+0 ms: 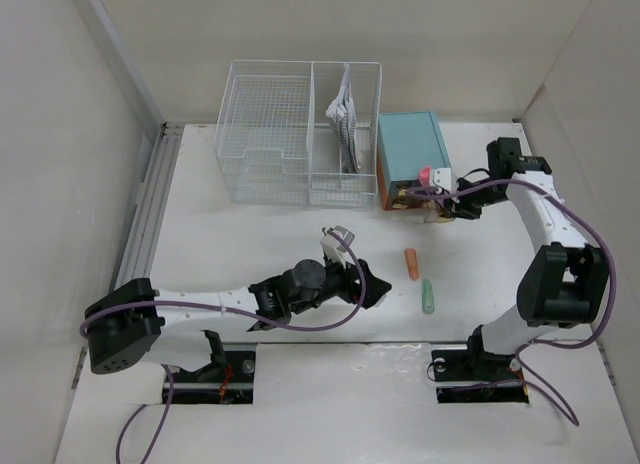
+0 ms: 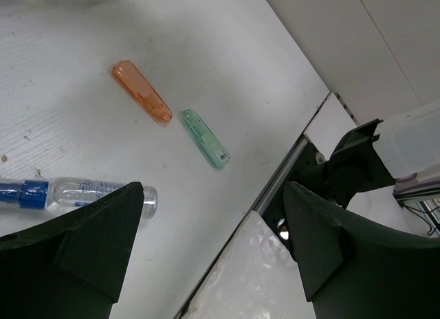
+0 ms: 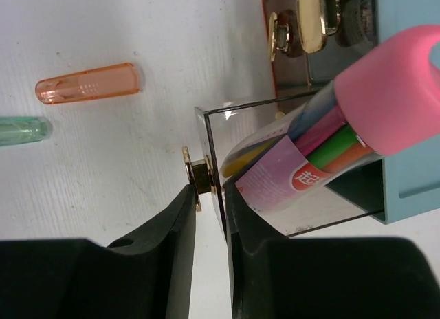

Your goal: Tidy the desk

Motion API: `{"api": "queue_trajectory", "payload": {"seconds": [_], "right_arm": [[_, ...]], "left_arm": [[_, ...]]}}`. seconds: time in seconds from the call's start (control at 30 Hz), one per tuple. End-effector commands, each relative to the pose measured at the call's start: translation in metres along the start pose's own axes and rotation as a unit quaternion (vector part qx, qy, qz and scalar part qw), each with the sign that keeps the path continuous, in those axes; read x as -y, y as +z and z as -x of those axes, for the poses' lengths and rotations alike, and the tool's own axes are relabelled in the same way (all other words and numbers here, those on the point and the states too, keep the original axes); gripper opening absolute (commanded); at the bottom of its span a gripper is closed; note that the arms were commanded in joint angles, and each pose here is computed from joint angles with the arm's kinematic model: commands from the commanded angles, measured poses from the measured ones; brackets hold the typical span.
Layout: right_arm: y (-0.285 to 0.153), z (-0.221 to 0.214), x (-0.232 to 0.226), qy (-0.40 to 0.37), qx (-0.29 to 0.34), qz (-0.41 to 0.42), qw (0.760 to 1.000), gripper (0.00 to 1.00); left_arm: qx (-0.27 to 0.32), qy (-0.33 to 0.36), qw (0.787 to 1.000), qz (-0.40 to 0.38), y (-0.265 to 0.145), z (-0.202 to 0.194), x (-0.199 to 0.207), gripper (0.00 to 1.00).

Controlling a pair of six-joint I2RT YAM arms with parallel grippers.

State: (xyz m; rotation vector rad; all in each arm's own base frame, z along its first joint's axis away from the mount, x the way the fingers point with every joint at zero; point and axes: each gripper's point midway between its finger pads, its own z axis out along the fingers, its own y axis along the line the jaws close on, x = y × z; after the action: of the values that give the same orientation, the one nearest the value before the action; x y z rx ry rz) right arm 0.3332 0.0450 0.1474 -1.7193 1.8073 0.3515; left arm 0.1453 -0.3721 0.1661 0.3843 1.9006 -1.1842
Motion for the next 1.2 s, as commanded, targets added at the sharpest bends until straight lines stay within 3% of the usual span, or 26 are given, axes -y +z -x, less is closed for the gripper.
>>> {"api": "queue_trajectory", "payload": {"seconds": [0.0, 0.47, 0.53, 0.6, 0.7, 0.8, 1.17], "right_arm": [[-0.014, 0.005, -0.022, -0.019, -0.006, 0.003, 1.0, 0.09], [-0.024, 0.004, -0.075, -0.035, -0.02, 0.031, 0.999, 0.09], [-0.024, 0.004, -0.072, -0.034, -0.02, 0.025, 0.999, 0.2], [-0.023, 0.004, -0.065, -0.025, -0.014, 0.016, 0.999, 0.2], [-0.022, 0.006, -0.044, -0.016, -0.008, -0.019, 1.0, 0.1], [-0.026, 0.012, -0.018, -0.012, -0.001, -0.049, 0.999, 0.07], [-0.02, 0.02, 0.065, 0.033, 0.03, -0.101, 0.994, 0.07]], "left_arm": [[0.033, -0.009, 0.999, -0.022, -0.004, 0.018, 0.013, 0.8], [0.034, -0.009, 0.999, -0.029, -0.004, 0.02, 0.017, 0.8], [0.034, -0.009, 0.999, -0.029, -0.004, 0.02, 0.017, 0.8], [0.034, -0.009, 0.999, -0.029, -0.004, 0.02, 0.017, 0.8], [0.038, -0.01, 0.999, -0.031, -0.005, 0.023, 0.019, 0.8], [0.038, -0.01, 0.999, -0.031, -0.007, 0.024, 0.019, 0.8], [0.031, -0.009, 0.999, -0.032, -0.007, 0.021, 0.019, 0.8]]}}
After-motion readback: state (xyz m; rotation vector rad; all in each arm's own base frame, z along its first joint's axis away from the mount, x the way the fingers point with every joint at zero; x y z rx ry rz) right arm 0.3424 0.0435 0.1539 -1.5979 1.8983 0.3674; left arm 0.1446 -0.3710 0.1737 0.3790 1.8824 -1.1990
